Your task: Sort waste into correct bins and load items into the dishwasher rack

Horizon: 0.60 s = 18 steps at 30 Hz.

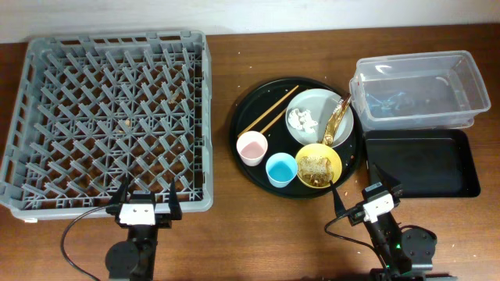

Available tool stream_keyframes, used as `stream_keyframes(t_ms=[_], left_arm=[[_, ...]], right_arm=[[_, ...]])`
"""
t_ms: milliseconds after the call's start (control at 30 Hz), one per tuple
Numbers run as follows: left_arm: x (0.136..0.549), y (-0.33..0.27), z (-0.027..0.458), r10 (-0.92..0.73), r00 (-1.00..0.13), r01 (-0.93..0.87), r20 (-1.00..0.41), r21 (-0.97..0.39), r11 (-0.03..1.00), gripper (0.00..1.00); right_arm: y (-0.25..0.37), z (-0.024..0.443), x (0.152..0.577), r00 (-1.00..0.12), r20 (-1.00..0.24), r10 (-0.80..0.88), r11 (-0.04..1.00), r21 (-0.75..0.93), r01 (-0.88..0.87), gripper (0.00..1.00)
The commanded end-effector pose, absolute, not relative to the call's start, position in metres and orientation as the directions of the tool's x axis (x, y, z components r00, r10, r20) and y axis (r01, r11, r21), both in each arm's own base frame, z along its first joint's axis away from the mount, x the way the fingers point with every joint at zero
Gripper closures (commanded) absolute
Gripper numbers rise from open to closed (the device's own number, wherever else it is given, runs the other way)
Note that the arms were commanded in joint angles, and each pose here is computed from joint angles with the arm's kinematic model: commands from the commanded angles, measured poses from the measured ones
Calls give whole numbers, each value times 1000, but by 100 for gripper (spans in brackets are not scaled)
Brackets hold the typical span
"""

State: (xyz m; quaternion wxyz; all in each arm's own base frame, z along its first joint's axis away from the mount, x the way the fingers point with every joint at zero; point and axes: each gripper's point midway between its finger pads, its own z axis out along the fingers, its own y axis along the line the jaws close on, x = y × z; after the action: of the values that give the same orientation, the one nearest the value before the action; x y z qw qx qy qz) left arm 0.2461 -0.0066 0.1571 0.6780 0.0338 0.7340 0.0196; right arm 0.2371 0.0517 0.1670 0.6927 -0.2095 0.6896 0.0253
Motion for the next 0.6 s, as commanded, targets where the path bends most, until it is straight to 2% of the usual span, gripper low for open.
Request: stream_keyframes(t_ms=[0, 267, 367, 467, 567], left_arm=[[246, -12, 154, 92, -83, 59, -992, 87, 994, 1], [246, -12, 154, 92, -83, 59, -992, 87, 994, 1], [246, -3, 156, 92, -81, 7, -992, 91, 996, 1], [245, -24, 157, 91, -69, 127, -994, 81, 989, 1], [243, -41, 181, 77, 34, 215, -996, 82, 973, 1]], right_arm=[[52, 164, 237, 47, -965, -259, 909, -259, -327, 2], [52, 164, 237, 47, -965, -259, 909, -259, -327, 2], [52, 164, 237, 47, -965, -259, 908, -260, -327, 2], [63, 170, 233, 90, -963, -253, 883, -268, -384, 2], [75, 189, 227, 148, -972, -185, 869, -232, -437, 1]])
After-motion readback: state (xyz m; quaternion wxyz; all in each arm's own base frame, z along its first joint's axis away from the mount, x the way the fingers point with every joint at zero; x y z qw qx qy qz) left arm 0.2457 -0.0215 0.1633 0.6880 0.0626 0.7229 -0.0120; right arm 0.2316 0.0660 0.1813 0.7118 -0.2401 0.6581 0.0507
